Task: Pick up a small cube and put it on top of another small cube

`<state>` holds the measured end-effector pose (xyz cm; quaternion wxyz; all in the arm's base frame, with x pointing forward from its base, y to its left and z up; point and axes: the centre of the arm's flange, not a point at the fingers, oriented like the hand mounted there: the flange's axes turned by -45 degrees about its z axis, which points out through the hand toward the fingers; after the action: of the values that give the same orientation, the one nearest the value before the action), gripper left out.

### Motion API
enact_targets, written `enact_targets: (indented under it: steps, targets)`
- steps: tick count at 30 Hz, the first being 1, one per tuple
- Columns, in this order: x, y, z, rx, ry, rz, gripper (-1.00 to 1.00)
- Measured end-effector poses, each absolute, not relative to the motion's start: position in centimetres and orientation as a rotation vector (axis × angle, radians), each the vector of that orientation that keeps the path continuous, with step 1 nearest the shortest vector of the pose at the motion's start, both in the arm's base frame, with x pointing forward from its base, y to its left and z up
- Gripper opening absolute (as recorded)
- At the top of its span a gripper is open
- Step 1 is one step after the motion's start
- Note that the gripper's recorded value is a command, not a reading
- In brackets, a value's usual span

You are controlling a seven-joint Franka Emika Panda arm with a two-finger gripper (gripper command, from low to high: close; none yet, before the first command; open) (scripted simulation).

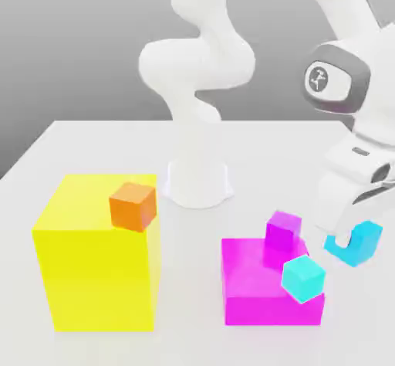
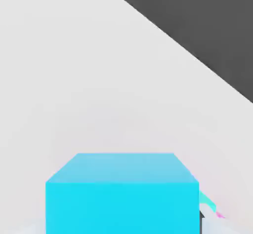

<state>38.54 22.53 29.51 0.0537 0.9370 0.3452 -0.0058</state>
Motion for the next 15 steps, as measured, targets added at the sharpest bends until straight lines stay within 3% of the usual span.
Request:
enact_targets:
  steps: [11,15]
  targets:
    - [29.5,16.6,31.9,2.786,1.418,-0.006,-1.0]
    - [28.7,16.1,28.8,2.78,1.464,-0.002,-1.0]
